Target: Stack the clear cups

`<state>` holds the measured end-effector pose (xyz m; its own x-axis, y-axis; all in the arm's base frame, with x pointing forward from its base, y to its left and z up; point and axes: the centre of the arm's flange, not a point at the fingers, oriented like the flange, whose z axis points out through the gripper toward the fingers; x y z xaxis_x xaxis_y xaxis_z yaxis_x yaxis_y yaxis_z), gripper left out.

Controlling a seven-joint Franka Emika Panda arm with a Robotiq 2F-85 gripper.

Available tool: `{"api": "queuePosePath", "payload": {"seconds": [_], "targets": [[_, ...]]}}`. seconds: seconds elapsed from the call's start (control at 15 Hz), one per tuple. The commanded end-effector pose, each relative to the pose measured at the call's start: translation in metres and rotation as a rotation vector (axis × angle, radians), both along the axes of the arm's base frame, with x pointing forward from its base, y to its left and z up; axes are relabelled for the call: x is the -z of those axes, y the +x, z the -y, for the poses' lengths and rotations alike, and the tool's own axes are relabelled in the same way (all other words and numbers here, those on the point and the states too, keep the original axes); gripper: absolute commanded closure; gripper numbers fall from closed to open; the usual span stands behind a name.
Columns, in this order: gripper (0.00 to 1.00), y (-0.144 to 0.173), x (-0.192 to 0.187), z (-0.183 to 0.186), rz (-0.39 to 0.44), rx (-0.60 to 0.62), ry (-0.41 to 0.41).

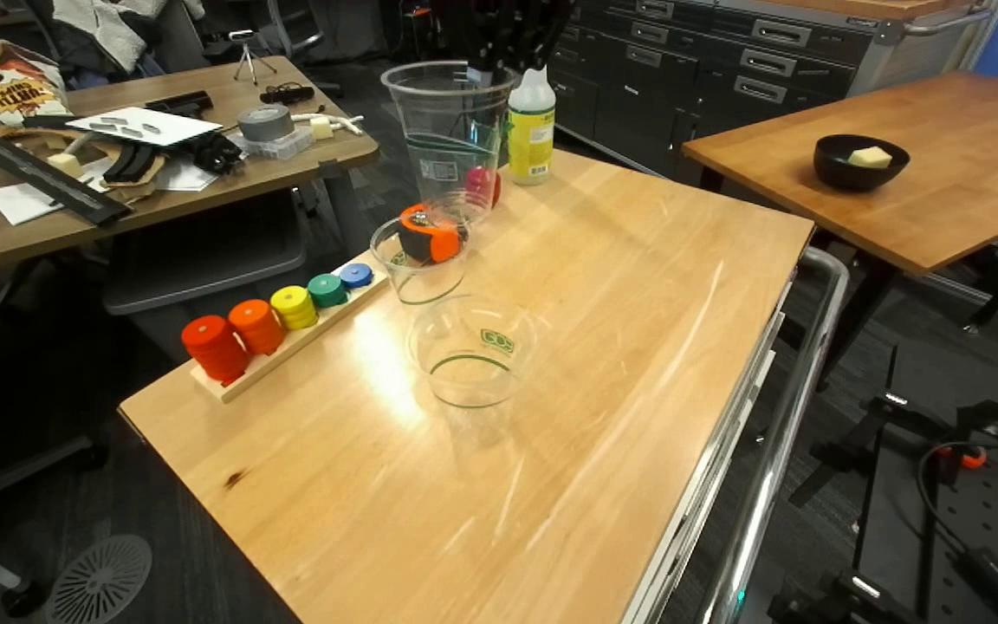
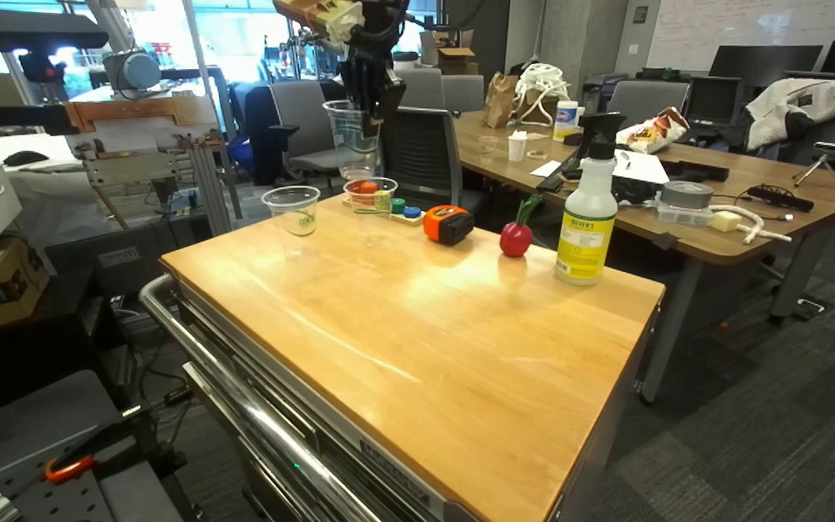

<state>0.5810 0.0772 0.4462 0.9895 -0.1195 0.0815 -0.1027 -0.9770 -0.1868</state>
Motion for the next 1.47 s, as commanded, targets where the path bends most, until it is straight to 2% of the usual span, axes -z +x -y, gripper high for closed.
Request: {"api": "queuePosePath", "payload": {"seconds": [0.0,0.73,1.13,1.2,1.27,1.4], "targets": [[0.99,0.002,-0.001,-0.024,0.063,-0.088,0.014],[0.99,0.027,0.048,-0.029,0.117,-0.162,-0.058],[0.99,0.034,0.076,-0.021,0.096,-0.170,-0.088],[0.69,0.034,0.078,-0.021,0.091,-0.175,-0.093],[0.69,0.034,0.078,-0.020,0.089,-0.182,-0.096],[0.55,0.033,0.075,-0.021,0.091,-0.186,-0.091]]}}
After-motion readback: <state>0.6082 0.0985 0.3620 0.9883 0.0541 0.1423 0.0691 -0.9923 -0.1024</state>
